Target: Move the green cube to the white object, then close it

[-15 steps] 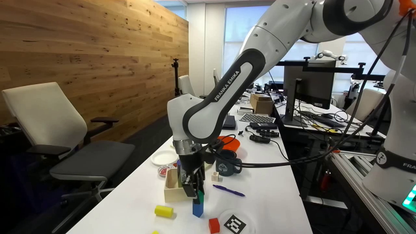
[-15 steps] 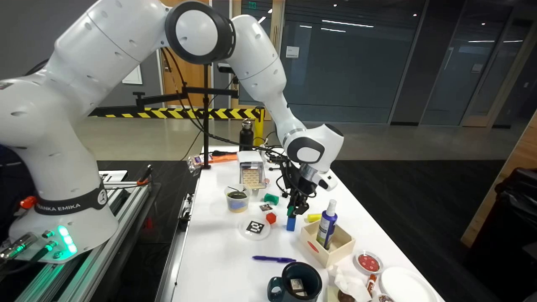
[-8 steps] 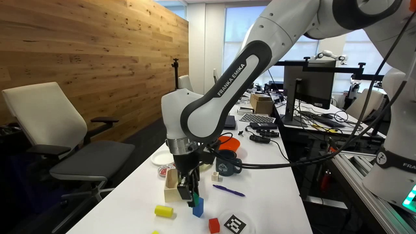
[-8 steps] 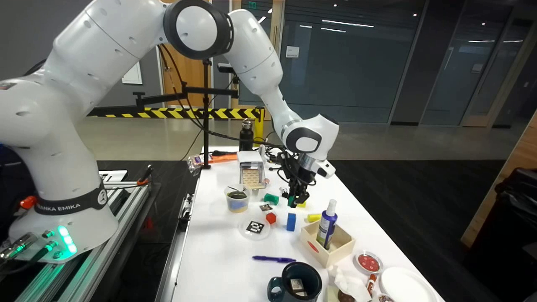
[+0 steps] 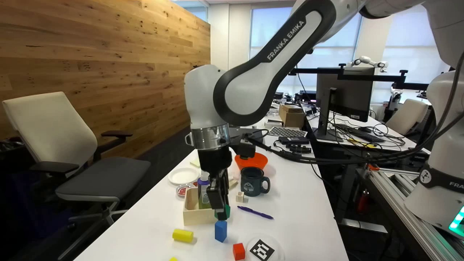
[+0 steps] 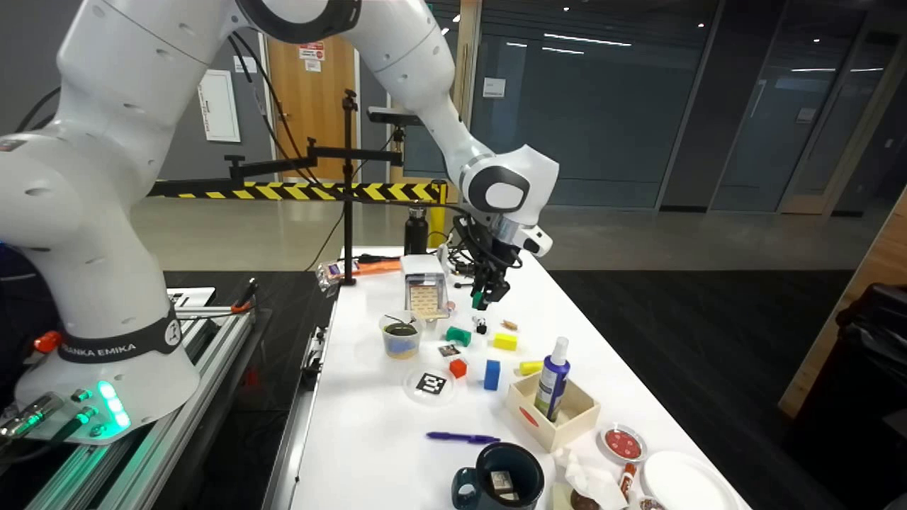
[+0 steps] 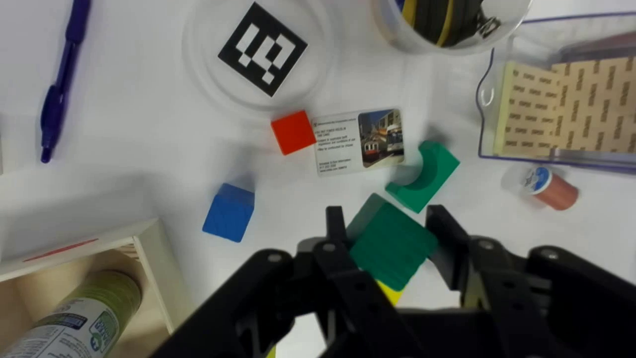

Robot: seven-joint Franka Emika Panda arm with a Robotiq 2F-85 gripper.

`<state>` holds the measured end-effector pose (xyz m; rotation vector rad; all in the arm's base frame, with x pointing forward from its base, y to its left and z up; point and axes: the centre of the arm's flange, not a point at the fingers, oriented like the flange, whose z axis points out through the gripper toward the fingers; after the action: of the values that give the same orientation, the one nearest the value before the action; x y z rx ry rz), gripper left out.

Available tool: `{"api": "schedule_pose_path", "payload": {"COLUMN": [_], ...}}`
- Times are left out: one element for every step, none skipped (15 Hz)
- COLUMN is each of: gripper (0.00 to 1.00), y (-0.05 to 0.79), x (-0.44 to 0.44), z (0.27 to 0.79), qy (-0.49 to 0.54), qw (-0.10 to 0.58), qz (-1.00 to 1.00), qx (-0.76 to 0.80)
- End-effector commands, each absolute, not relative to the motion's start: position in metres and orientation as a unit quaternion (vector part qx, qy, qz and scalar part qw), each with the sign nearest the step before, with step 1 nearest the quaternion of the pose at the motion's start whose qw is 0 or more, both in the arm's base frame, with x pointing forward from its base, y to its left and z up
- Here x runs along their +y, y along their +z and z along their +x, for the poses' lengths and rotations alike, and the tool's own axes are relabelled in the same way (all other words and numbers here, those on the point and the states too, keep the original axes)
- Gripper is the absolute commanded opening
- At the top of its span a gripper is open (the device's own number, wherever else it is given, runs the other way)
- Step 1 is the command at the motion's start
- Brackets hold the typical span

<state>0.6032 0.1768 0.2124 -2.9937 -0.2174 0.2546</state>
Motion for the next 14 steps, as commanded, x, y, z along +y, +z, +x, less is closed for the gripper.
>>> {"api": "schedule_pose_path", "payload": {"gripper": [0.19,0.19,0.19,0.19,0.19,0.19,0.19,0.19,0.19,0.19,0.19,0.19,0.19,0.19], "y": [0.222,0.219,0.214,0.211,0.206,0.202,0.199,0.195,0.193,0.190,0.187,0.183,0.179,0.174], "x": [0.169,0.171,0.172,0.173,0.173,0.174,0.173,0.173,0.172,0.174,0.176,0.179,0.186,0.190], "z": [0.575,0.574,0.573,0.573,0.573,0.573,0.573,0.575,0.577,0.581,0.586,0.592,0.602,0.611], "qy": [0.121,0.133,0.145,0.159,0.173,0.184,0.194,0.204,0.212,0.222,0.232,0.238,0.237,0.230], "qw": [0.123,0.137,0.157,0.175,0.187,0.197,0.204,0.211,0.216,0.221,0.223,0.224,0.220,0.215], "qz": [-0.979,-0.975,-0.968,-0.961,-0.956,-0.950,-0.945,-0.940,-0.935,-0.929,-0.926,-0.924,-0.926,-0.929], "qx": [-0.108,-0.117,-0.129,-0.141,-0.148,-0.158,-0.167,-0.176,-0.185,-0.194,-0.199,-0.199,-0.195,-0.194]}}
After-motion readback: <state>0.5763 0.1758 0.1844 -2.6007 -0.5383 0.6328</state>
